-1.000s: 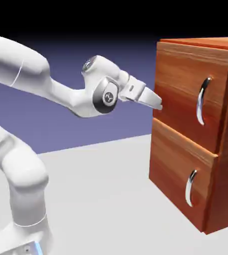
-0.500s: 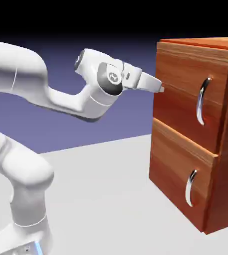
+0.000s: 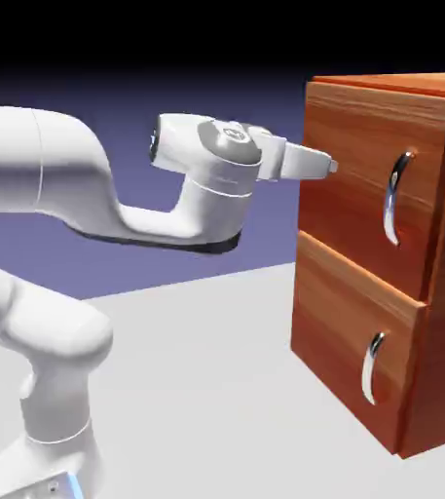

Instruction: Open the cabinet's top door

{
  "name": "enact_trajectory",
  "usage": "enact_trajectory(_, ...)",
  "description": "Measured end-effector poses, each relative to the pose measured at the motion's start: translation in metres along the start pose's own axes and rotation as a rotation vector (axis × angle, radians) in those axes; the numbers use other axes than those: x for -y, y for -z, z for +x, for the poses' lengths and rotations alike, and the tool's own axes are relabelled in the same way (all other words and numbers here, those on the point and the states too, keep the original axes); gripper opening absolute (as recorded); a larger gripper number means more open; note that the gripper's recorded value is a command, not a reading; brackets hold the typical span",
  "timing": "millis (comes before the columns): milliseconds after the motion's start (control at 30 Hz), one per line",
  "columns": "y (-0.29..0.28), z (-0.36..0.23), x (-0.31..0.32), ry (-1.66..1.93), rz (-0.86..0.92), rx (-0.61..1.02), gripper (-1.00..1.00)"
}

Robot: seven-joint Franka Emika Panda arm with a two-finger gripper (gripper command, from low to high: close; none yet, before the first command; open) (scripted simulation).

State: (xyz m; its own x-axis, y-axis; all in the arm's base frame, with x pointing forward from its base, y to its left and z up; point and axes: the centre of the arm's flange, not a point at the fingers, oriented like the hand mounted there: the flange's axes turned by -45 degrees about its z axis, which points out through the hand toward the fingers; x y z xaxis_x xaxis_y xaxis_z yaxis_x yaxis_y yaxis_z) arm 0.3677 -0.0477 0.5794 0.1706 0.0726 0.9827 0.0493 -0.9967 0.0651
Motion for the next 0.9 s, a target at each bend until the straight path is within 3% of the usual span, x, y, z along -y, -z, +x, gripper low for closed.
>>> enact_trajectory(733,-0.050,-0.067,-0.086,-0.065,0.008,-0.175,0.00)
enact_trajectory(867,-0.090,-0.060,-0.087,-0.066,0.008,-0.175,0.00)
enact_trajectory(900,-0.099,-0.059,-0.086,-0.065,0.008,-0.175,-1.00)
